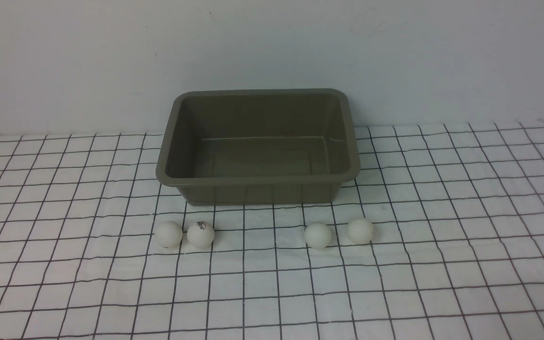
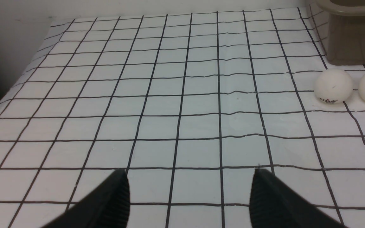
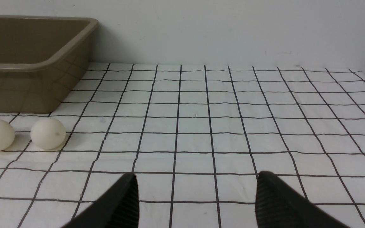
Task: Put the table tennis balls into the box on the white checkered tablecloth.
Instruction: 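Reach for and grasp a ping pong ball on the table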
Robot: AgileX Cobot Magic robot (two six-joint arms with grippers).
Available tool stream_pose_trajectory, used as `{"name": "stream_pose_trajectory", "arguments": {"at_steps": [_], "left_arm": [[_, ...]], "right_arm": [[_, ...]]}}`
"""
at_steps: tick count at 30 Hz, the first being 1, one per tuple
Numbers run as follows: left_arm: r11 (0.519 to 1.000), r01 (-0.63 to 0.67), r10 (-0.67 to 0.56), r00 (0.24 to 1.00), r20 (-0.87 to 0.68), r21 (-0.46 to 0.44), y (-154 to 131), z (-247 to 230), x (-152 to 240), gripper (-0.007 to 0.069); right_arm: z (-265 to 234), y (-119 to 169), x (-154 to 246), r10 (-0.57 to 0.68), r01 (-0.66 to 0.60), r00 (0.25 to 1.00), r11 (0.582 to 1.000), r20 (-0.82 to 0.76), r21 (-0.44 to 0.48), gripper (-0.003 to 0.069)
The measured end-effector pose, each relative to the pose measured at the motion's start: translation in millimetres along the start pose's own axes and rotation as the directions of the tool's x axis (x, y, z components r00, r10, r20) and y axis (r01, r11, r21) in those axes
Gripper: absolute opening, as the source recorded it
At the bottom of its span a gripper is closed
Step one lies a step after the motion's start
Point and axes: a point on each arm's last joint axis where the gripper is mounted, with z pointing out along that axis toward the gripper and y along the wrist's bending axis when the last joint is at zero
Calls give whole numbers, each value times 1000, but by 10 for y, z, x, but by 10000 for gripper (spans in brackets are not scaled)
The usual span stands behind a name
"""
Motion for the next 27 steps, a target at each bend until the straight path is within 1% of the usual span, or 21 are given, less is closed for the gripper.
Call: {"name": "stream_pose_trajectory", "arguments": {"at_steps": [3,7,12,14,20,24,27], "left_arm": [[1000,0,0,1000,0,0,0,0,0,459],[1000,0,0,1000,0,0,0,0,0,459],[1000,0,0,1000,0,0,0,0,0,459],[1000,0,0,1000,0,0,0,0,0,459],[1000,0,0,1000,0,0,0,0,0,459],[1000,0,0,1000,0,0,0,0,0,459],[1000,0,0,1000,0,0,0,0,0,459]], "right_arm": [[0,2,-3,12,-12,1000,1000,4,-3,452],[0,11,-25,73,-73,997,997,26,-14,452],[-237,9,-606,133,-127,976,991,170,-48,452],[-346,17,-780,157,-146,969,987,189,-67,452],[-661,53,-1109,162,-146,975,983,154,-111,452],[-743,64,-1189,172,-153,972,980,161,-127,452],[-781,84,-1268,234,-200,948,965,213,-172,452]]}}
